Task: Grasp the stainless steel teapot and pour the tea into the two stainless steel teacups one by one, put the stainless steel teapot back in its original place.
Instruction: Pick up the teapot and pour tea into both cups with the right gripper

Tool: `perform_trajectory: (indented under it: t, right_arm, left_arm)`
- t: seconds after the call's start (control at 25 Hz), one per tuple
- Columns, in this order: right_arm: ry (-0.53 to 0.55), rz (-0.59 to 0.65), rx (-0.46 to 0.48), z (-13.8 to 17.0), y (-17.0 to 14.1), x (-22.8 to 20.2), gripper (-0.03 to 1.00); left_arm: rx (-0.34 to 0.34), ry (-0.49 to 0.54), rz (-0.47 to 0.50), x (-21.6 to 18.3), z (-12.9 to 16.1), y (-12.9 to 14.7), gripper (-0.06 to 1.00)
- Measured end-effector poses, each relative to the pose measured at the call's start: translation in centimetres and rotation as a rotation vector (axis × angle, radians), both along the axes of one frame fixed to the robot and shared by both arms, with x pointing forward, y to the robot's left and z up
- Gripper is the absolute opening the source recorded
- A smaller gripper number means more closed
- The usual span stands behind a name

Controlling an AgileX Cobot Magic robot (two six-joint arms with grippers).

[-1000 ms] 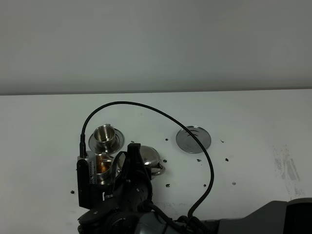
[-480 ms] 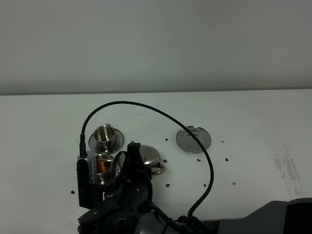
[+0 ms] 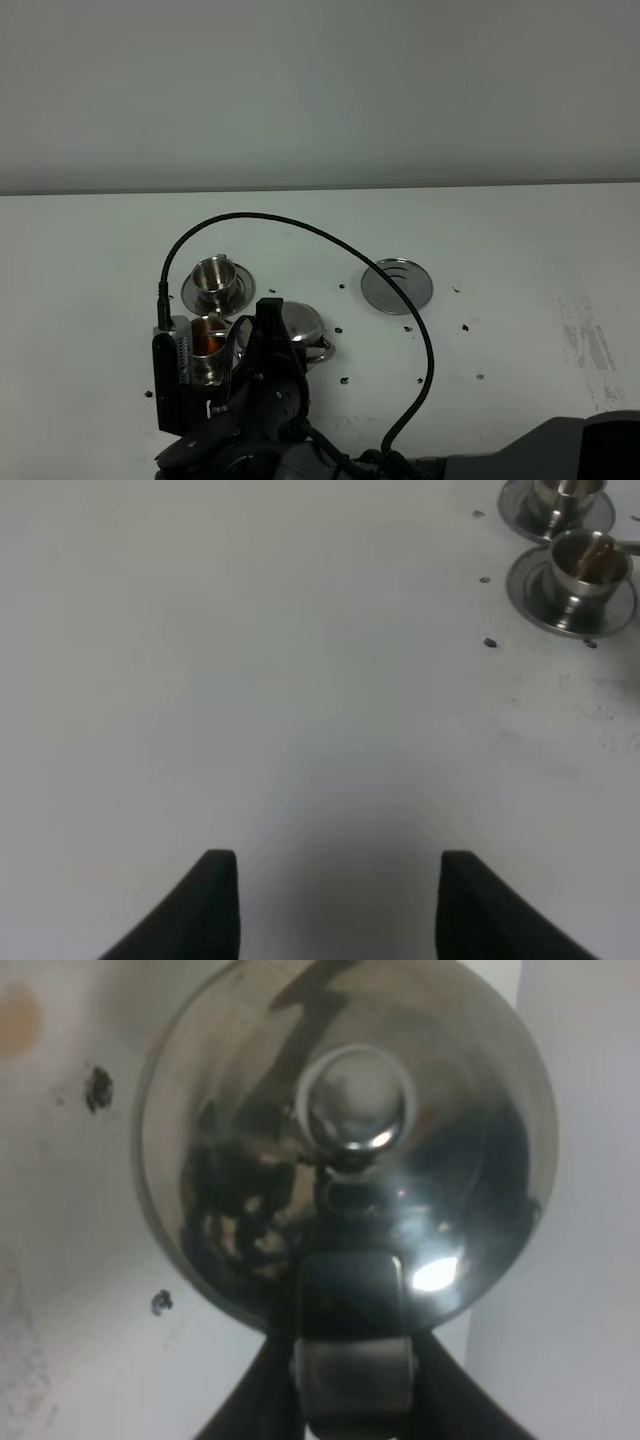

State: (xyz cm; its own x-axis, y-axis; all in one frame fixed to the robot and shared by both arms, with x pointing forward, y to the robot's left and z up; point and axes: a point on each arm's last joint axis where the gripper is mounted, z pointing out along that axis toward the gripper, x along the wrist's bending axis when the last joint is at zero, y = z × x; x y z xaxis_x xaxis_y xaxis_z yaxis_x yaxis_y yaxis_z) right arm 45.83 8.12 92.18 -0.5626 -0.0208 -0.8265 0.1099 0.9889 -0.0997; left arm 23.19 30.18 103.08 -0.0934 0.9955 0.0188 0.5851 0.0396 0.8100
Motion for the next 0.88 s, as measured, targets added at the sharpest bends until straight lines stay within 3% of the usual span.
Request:
perform_trajectory:
  t: [0.88]
  right_arm:
    - [0.000,0.001,0.001,0.00,0.01,0.00,0.20]
  left_arm:
    - [0.000,0.000,0.000,0.00,0.00,0.00,0.46]
